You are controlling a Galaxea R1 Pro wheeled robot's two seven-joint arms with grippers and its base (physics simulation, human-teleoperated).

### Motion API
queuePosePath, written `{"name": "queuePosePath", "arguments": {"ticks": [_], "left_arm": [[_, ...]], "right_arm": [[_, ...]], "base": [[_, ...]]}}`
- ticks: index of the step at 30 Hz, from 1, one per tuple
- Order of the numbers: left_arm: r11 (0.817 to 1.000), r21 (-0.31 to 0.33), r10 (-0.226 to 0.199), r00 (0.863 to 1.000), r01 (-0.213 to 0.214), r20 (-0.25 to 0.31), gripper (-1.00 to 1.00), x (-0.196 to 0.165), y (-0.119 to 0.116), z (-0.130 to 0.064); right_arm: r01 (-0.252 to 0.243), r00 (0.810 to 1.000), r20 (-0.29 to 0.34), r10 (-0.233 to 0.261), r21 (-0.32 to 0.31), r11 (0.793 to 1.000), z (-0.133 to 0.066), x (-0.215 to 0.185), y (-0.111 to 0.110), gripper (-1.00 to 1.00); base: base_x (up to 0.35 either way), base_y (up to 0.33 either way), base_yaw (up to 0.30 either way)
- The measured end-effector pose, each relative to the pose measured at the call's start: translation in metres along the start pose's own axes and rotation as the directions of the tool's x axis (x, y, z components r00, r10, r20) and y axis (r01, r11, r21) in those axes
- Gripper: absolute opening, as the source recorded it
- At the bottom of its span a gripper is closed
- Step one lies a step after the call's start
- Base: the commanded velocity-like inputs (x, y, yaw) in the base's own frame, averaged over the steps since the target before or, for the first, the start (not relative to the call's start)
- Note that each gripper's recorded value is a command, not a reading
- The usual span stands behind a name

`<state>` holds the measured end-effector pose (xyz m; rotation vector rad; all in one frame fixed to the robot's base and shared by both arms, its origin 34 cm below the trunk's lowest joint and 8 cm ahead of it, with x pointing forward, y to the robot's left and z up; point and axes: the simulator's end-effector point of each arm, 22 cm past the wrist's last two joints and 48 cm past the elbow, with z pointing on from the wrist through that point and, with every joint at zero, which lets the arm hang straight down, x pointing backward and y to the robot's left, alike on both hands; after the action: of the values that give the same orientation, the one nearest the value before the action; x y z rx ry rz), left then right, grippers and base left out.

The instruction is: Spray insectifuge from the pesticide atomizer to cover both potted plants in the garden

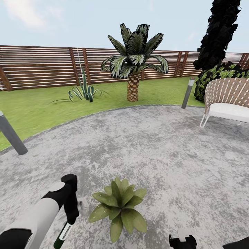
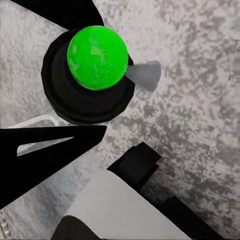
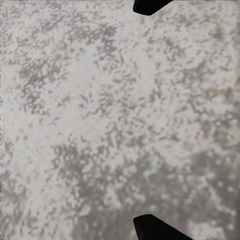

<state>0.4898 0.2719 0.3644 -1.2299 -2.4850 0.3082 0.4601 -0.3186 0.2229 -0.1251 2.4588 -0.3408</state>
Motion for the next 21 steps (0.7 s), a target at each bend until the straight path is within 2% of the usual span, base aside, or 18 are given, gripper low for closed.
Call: {"name": "queuePosePath", "arguments": {"ticks": [5, 14, 18, 21], "left_arm": [[1.0, -0.013, -0.002, 1.0, 0.002, 0.009, -1.0, -0.003, 0.002, 0.0], [1.0, -0.018, 0.002, 1.0, -0.001, 0.01, -1.0, -0.005, 0.002, 0.0], [1.0, -0.006, -0.017, 0.999, 0.017, 0.041, -1.0, -0.01, 0.001, -0.001], [0.998, -0.058, 0.02, 0.998, -0.017, 0.059, -1.0, -0.037, -0.004, 0.004]], "right_arm": [[-0.001, 1.0, 0.0, 0.001, 0.0, 1.0, 0.0, 0.0, 0.0, 1.0], [0.0, 1.0, -0.002, 0.0, 0.001, 1.0, 0.0, 0.001, 0.0, 1.0], [0.0, 1.0, -0.001, 0.0, 0.0, 1.0, 0.0, 0.001, 0.0, 1.0], [0.0, 1.0, -0.001, 0.0, 0.0, 1.0, 0.0, 0.001, 0.0, 1.0]], "base": [[-0.022, -0.015, 0.149], [-0.169, -0.179, 0.005], [-0.013, -0.152, 0.0], [-0.001, -0.013, 0.0]]}}
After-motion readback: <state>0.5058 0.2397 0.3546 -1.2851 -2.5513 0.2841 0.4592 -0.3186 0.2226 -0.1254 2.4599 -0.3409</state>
